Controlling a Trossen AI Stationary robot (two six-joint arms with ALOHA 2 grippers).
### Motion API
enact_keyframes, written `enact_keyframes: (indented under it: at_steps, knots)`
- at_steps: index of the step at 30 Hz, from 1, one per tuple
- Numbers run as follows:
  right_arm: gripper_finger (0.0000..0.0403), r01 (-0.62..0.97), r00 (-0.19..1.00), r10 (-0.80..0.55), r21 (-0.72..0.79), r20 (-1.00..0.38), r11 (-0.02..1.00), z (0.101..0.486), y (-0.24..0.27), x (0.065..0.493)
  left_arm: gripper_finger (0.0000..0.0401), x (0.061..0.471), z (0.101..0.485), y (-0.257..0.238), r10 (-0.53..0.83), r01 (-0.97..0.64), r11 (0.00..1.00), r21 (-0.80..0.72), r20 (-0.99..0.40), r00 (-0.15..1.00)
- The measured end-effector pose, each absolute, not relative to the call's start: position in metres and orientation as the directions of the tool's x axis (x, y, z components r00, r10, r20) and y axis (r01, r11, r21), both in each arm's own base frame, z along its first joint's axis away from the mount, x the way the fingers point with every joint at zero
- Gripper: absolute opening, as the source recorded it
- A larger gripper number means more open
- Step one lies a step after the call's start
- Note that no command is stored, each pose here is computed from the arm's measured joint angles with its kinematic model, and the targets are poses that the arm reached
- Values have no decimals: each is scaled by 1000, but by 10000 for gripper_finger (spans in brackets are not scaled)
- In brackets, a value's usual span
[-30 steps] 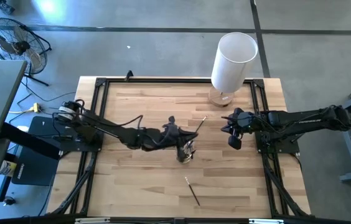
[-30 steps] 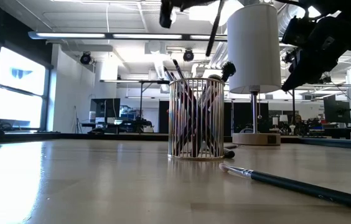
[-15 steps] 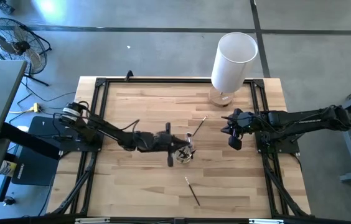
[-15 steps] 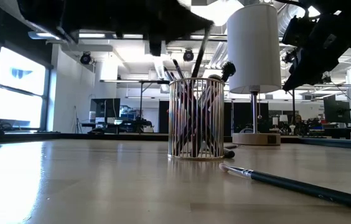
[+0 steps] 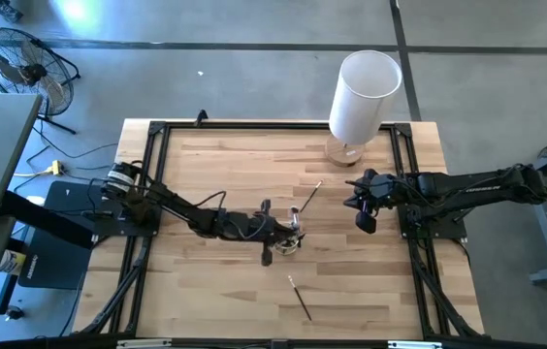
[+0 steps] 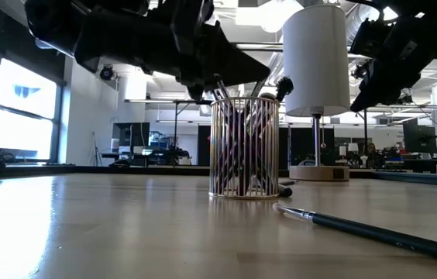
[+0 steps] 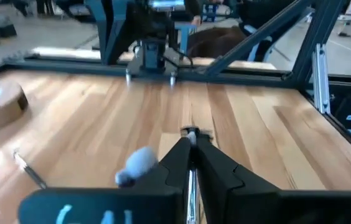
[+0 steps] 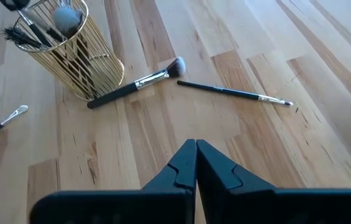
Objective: Put items in baskets/containers
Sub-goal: Put the eyeshadow brush into the mesh organizer
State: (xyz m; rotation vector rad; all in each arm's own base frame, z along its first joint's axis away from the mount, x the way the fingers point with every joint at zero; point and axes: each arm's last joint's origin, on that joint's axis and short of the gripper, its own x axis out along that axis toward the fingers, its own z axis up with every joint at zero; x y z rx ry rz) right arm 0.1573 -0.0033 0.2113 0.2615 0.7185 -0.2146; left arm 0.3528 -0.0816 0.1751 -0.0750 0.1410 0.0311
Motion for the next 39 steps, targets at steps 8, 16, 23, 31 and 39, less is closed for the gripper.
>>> enact_keyframes:
  at_steps: [8,16,23,31,39]
  knots:
    - [4,281,734,-103,162,-672,946,211,-3,157,75,359,183,-83,36,-62,980,-191,-135,990]
    - [2,284,733,-106,160,-672,945,211,-3,157,155,363,190,-81,139,-162,958,-238,-110,984]
    - [9,286,733,-106,162,-671,945,211,-3,157,177,361,229,-75,314,-295,893,-339,1,949]
    - [3,286,735,-106,163,-670,944,211,-3,157,177,354,291,-71,386,-363,839,-404,-26,922]
    - [7,280,754,-106,171,-648,945,214,-3,159,177,334,328,-33,399,-683,575,-451,-574,715]
